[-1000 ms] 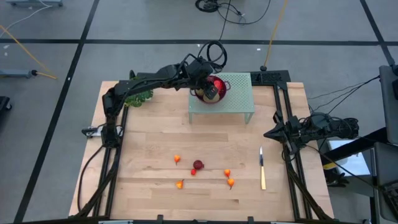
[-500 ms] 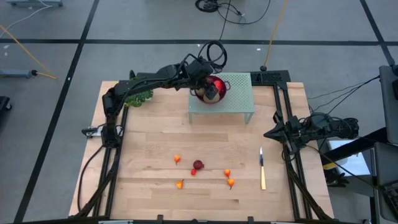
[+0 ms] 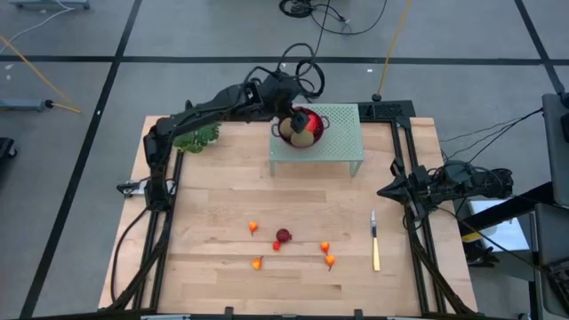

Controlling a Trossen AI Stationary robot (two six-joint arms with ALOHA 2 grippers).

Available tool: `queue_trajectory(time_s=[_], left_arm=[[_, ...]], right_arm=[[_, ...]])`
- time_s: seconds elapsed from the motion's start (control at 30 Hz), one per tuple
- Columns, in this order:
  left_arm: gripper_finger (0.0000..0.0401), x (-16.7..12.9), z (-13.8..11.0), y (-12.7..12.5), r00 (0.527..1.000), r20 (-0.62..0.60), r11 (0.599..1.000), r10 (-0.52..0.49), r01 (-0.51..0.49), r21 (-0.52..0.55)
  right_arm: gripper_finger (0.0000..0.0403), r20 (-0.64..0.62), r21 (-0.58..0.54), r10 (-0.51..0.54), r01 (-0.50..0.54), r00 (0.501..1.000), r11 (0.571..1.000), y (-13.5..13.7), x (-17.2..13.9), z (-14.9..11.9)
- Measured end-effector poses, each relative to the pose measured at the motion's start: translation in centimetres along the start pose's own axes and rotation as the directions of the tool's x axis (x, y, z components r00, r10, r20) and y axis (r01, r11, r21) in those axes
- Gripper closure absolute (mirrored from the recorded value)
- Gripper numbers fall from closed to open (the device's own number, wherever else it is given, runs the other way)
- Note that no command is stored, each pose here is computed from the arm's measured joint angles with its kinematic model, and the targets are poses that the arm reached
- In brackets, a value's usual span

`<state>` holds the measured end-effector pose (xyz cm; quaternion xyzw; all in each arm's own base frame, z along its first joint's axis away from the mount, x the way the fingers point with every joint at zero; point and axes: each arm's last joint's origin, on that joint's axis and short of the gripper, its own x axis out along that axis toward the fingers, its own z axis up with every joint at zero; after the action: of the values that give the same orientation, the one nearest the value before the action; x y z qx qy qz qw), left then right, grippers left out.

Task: Pick & Place Fruit
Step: Put the pomegranate into the strainer bowl

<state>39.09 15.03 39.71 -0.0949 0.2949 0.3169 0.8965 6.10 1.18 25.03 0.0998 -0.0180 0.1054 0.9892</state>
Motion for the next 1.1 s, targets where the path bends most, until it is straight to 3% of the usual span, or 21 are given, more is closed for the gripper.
queue_trajectory(time_s=[0.23, 0.57, 0.93, 1.1], left_arm=[[0.0123, -4.1, 0.6, -2.1, 0.998, -0.038, 0.998, -0.051, 0.052, 0.045], [0.0190, -7.4, -2.9, -7.2, 0.961, -0.258, 0.973, -0.097, 0.146, 0.180], [0.0227, -10.8, -5.4, -12.7, 0.932, -0.290, 0.923, -0.217, 0.292, 0.251], [0.0228, -12.0, -6.0, -14.5, 0.907, -0.291, 0.900, -0.305, 0.374, 0.223]], right_arm=[[0.0399, -0.001, 0.000, 0.000, 0.000, 1.000, 1.000, 0.0, 0.0, 0.0], [0.0399, -0.001, 0.000, 0.000, 0.000, 1.000, 1.000, 0.0, 0.0, 0.0], [0.0399, -0.001, 0.000, 0.000, 0.000, 1.000, 1.000, 0.0, 0.0, 0.0], [0.0399, -0.004, 0.000, -0.001, 0.001, 1.000, 1.000, 0.0, 0.0, 0.0]])
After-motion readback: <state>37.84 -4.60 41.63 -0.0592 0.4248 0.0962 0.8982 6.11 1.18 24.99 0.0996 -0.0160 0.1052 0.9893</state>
